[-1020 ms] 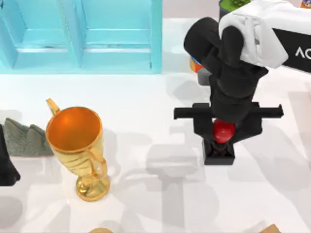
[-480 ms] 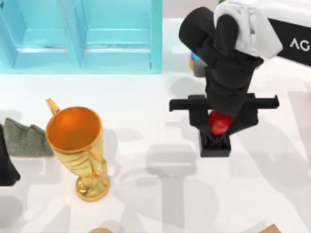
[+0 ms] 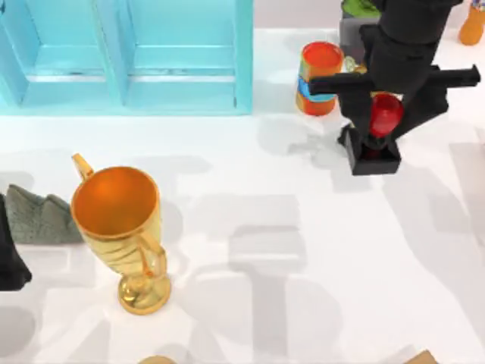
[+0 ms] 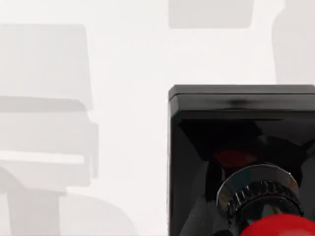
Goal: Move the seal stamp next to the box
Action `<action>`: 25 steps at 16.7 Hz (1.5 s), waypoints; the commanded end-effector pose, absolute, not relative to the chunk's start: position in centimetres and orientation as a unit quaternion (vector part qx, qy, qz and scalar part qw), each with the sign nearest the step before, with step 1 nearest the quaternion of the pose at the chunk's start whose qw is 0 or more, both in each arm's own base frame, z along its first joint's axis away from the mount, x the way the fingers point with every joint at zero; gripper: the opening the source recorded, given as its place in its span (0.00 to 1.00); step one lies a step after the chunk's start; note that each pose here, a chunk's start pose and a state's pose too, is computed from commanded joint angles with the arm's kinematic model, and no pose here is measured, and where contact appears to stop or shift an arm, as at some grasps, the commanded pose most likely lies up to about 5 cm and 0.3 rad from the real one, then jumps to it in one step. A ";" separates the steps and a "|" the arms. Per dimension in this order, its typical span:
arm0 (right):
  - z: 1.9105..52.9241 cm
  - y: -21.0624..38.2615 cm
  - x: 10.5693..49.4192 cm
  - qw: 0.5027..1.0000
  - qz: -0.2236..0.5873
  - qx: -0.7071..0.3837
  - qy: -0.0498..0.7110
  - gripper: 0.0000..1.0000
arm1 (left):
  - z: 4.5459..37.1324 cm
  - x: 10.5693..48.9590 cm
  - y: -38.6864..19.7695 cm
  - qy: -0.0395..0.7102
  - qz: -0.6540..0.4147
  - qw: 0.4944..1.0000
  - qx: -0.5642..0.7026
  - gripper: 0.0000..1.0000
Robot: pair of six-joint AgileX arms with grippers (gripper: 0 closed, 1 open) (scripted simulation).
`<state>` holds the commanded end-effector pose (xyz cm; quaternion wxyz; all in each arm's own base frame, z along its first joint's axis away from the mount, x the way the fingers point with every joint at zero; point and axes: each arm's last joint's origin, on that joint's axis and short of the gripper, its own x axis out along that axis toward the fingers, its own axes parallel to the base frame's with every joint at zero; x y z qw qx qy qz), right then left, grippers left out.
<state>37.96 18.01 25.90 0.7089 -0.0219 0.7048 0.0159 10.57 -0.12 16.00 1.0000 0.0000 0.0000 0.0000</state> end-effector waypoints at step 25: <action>22.8 3.4 43.2 0.716 -0.003 0.004 0.698 0.00 | 16.0 10.6 -0.1 0.000 0.000 1.000 0.000 1.00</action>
